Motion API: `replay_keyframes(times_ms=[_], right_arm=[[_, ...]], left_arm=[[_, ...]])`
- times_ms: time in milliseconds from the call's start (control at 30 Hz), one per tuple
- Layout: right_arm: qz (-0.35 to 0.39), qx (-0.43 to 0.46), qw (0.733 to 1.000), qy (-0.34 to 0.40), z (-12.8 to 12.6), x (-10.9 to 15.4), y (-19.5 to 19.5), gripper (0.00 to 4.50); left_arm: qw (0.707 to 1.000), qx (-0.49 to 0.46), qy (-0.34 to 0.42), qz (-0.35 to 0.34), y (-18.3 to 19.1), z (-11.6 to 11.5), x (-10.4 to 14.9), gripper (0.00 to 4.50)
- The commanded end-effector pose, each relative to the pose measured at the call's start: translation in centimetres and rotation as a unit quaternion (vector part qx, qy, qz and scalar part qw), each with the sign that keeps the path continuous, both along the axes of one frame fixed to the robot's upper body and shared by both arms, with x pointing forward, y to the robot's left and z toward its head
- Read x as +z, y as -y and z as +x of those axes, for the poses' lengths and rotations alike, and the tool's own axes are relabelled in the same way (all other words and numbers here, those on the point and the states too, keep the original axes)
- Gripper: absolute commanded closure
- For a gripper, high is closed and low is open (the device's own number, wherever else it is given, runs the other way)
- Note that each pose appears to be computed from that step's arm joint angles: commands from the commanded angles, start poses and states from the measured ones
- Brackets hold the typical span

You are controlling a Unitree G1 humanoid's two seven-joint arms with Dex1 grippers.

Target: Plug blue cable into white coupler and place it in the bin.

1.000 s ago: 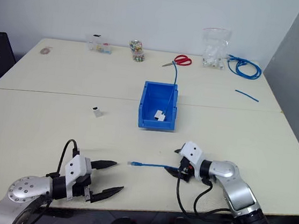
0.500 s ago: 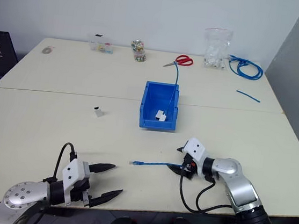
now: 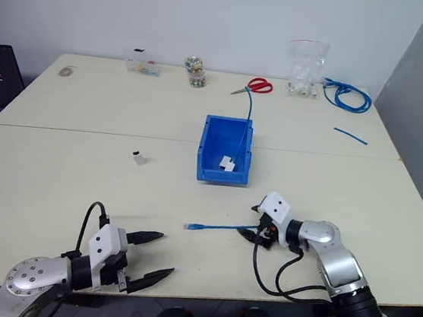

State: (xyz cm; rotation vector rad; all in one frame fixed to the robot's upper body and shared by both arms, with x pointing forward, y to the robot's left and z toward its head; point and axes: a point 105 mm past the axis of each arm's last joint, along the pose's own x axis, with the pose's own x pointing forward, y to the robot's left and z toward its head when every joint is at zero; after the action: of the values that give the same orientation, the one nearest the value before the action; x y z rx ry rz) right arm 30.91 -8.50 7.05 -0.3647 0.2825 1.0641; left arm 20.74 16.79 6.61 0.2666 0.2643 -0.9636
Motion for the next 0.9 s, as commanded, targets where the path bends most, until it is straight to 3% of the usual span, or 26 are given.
replay_keyframes(times_ms=[33,433,600,900], right_arm=[[0.007,-0.007,1.0,0.011,0.4,0.8,0.3,0.69],[0.011,0.015,1.0,0.01,-0.4,1.1,0.1,0.69],[0.003,0.043,0.999,0.007,-2.0,1.4,0.4,0.69],[0.029,0.032,0.999,0.024,-4.4,5.2,1.4,0.69]], left_arm=[[1.0,-0.007,0.017,-0.009,0.4,0.0,1.0,0.0],[1.0,-0.008,0.018,-0.008,0.5,0.0,1.1,0.0],[1.0,-0.01,0.021,-0.004,0.2,0.3,1.2,0.0],[0.996,-0.072,0.033,0.042,0.2,4.1,1.0,0.0]])
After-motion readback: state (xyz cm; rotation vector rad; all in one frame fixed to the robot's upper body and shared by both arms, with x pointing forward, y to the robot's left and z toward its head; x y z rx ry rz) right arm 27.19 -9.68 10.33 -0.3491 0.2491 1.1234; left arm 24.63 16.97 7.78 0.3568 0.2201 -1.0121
